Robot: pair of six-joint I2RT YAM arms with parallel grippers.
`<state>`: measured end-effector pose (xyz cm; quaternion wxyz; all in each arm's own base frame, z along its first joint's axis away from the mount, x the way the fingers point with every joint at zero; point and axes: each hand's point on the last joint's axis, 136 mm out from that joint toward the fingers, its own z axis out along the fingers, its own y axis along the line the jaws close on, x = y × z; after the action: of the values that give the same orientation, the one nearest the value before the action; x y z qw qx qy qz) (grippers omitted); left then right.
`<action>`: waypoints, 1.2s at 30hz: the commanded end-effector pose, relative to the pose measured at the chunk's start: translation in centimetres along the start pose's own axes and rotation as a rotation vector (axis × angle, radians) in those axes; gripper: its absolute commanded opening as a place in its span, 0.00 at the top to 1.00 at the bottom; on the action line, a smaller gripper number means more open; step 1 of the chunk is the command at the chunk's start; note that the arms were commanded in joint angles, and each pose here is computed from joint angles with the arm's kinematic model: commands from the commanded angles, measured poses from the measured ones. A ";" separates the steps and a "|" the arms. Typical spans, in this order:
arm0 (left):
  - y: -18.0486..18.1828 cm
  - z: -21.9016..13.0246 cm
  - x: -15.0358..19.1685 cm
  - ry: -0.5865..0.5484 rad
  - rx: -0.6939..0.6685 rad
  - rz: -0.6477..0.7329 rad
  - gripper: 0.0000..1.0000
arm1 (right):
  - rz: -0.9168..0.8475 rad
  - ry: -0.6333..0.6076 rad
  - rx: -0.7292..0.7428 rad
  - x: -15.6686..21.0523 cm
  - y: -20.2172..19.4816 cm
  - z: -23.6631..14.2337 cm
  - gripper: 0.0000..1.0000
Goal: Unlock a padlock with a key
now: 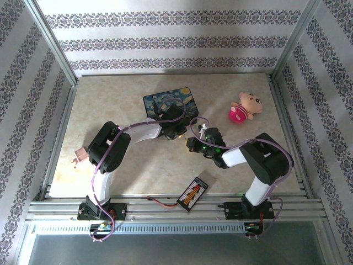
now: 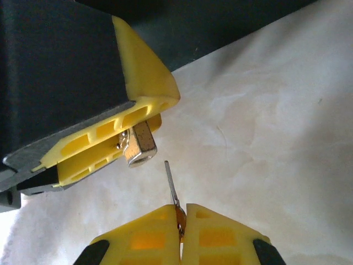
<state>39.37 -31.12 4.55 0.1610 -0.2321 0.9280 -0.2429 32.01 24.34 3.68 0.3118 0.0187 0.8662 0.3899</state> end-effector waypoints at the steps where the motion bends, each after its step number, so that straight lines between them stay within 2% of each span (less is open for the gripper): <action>1: -0.8 0.5 -0.6 0.006 0.061 -0.057 0.88 | -0.010 -0.042 -0.078 -0.6 1.6 0.4 1.00; 36: -0.6 0.8 -1.1 0.000 0.071 -0.095 0.88 | -0.040 -0.098 -0.099 -0.6 1.7 -0.4 1.00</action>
<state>39.95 -31.35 4.75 0.1660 -0.2424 0.9199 -0.2599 31.65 24.55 3.56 0.3356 0.0169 0.8473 0.4113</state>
